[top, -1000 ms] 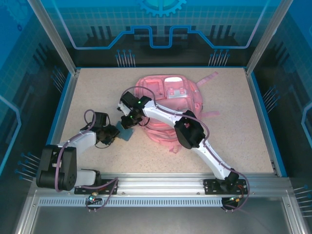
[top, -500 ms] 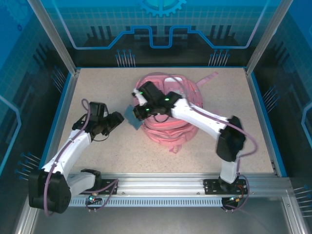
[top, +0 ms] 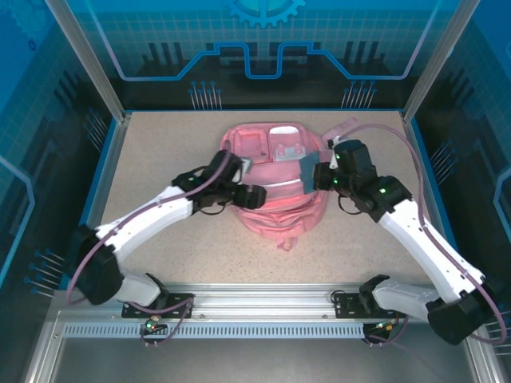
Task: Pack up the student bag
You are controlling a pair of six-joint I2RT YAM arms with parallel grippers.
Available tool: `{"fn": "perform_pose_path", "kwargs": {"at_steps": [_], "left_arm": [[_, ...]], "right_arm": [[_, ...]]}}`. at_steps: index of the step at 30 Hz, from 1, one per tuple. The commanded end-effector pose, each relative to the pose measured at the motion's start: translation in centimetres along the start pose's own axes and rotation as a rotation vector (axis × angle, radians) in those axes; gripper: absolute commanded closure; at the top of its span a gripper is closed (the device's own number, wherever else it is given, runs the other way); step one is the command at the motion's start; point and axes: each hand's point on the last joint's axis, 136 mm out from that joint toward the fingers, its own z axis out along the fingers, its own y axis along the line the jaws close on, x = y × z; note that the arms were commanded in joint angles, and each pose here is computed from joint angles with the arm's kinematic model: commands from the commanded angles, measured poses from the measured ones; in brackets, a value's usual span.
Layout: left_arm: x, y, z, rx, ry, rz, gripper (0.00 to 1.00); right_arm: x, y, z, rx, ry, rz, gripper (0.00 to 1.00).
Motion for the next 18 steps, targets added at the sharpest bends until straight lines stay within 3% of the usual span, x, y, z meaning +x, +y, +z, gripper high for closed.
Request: {"fn": "perform_pose_path", "kwargs": {"at_steps": [1,7,16,18], "left_arm": [[-1.5,-2.1,1.9,-0.052,0.012,0.344,0.1],[-1.9,-3.0,6.4,-0.096,0.136,0.546,0.26],[-1.8,-2.3,9.0,-0.135,0.215,0.649,0.31],[-2.0,-2.1,9.1,-0.15,0.212,0.655,0.39]], "right_arm": [[1.1,-2.6,-0.5,0.052,0.017,0.089,1.0],[2.2,-5.1,-0.7,0.059,0.022,0.207,1.0],[3.1,-6.5,-0.6,0.054,0.036,0.272,1.0],[3.4,-6.7,-0.5,0.055,0.043,0.28,1.0]]}}
